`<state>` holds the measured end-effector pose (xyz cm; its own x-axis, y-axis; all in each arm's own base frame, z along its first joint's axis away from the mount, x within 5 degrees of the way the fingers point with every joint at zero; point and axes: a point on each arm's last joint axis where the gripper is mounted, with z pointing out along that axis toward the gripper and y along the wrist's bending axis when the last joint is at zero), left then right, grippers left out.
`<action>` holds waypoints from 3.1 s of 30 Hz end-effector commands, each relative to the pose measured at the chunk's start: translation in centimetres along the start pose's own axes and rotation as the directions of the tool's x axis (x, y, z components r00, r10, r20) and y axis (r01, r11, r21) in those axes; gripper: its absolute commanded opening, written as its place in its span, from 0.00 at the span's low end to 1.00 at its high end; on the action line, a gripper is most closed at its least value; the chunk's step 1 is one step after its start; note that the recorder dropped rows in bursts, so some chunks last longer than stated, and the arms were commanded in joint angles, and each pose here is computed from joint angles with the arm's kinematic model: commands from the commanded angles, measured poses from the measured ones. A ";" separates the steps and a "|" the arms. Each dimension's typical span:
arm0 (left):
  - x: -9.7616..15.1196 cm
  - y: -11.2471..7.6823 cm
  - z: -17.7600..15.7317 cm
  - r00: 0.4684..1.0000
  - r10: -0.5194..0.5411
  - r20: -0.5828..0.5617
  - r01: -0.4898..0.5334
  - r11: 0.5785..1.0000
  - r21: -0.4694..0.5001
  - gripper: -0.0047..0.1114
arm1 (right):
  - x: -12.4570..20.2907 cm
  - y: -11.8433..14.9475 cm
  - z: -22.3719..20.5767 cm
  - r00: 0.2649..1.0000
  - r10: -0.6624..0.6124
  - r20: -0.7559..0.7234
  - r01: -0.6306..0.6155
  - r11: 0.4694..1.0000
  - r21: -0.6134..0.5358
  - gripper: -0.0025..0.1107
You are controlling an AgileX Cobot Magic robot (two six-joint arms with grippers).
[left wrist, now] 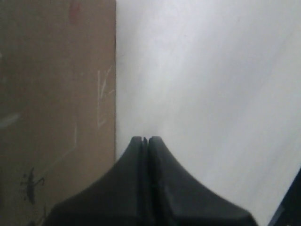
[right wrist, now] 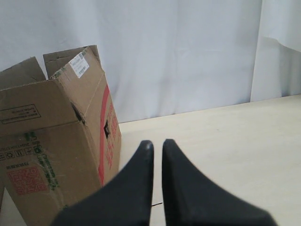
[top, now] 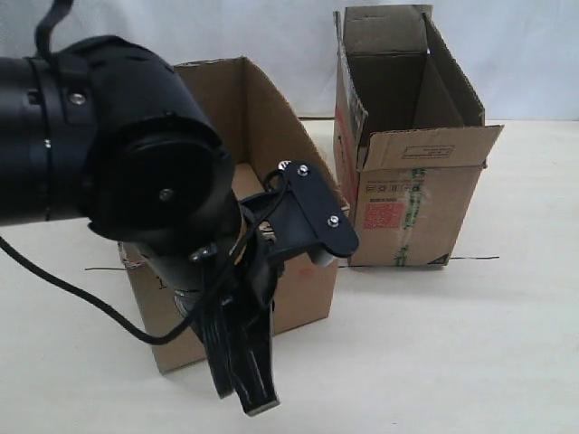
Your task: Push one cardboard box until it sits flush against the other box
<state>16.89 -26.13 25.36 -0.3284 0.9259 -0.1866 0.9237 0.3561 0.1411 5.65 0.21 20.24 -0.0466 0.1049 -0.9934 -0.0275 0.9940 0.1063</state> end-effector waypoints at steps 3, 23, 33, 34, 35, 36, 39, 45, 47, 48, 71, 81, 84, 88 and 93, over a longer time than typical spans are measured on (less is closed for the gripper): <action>-0.6 1.3 0.9 0.997 0.072 -0.003 -0.071 0.989 -0.129 0.04 | 0.1 0.0 0.0 1.000 -0.007 0.000 0.007 1.000 -0.001 0.07; 0.5 9.5 1.9 0.987 -0.070 0.144 0.100 0.972 -0.214 0.04 | 0.1 0.0 0.0 1.000 -0.007 0.000 0.007 1.000 -0.001 0.07; 0.2 10.6 2.7 0.987 -0.015 0.161 0.060 0.958 -0.280 0.04 | 0.1 0.0 0.0 1.000 -0.007 0.000 0.007 1.000 -0.001 0.07; 0.2 10.9 2.6 0.985 -0.018 0.169 0.067 0.957 -0.283 0.04 | 0.1 0.0 0.0 1.000 -0.007 0.000 0.007 1.000 -0.001 0.07; 0.2 10.9 2.6 0.984 -0.021 0.177 0.071 0.956 -0.284 0.04 | 0.1 0.0 0.0 1.000 -0.007 0.000 0.007 1.000 -0.001 0.07; 0.3 11.2 2.6 0.983 -0.030 0.182 0.082 0.955 -0.287 0.04 | 0.1 0.0 0.0 1.000 -0.007 0.000 0.007 1.000 -0.001 0.07; 0.6 12.0 2.6 0.976 -0.071 0.204 0.129 0.948 -0.289 0.04 | 0.1 0.0 0.0 1.000 -0.007 0.000 0.007 1.000 -0.001 0.07; 0.8 12.2 2.4 0.975 -0.082 0.206 0.140 0.947 -0.289 0.04 | 0.1 0.0 0.0 1.000 -0.007 0.000 0.007 1.000 -0.001 0.07; 0.7 11.5 1.5 0.973 -0.074 0.217 0.136 0.948 -0.287 0.04 | 0.1 0.0 0.0 1.000 -0.007 0.000 0.007 1.000 -0.001 0.07; 0.6 11.2 0.7 0.968 -0.078 0.240 0.147 0.947 -0.286 0.04 | 0.1 0.0 0.0 1.000 -0.007 0.000 0.007 1.000 -0.001 0.07; 19.6 24.8 -6.3 0.158 -0.828 0.538 0.987 0.140 -0.075 0.04 | 0.1 0.0 0.0 1.000 -0.007 0.000 0.007 1.000 -0.001 0.07; 21.4 29.0 1.3 -0.094 -0.930 0.355 0.891 0.080 0.447 0.04 | 0.1 0.0 0.0 1.000 -0.007 0.000 0.007 1.000 -0.001 0.07; 21.5 29.8 2.4 -0.142 -0.930 0.340 0.827 0.077 0.557 0.04 | 0.1 0.0 0.0 1.000 -0.007 0.000 0.007 1.000 -0.001 0.07; 21.0 30.3 5.0 -0.163 -0.945 0.283 0.716 0.084 0.693 0.04 | 0.1 0.0 0.0 1.000 -0.007 0.000 0.007 1.000 -0.001 0.07; 20.8 30.5 8.4 -0.221 -0.964 0.148 0.597 -0.014 0.802 0.04 | 0.1 0.0 0.0 1.000 -0.007 0.000 0.007 1.000 -0.001 0.07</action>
<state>39.47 3.22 18.80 -0.7865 -0.5487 -0.2835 -0.0558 0.5203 -0.8522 5.65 0.21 20.24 -0.0466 0.1049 -0.9934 -0.0275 0.9940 0.1063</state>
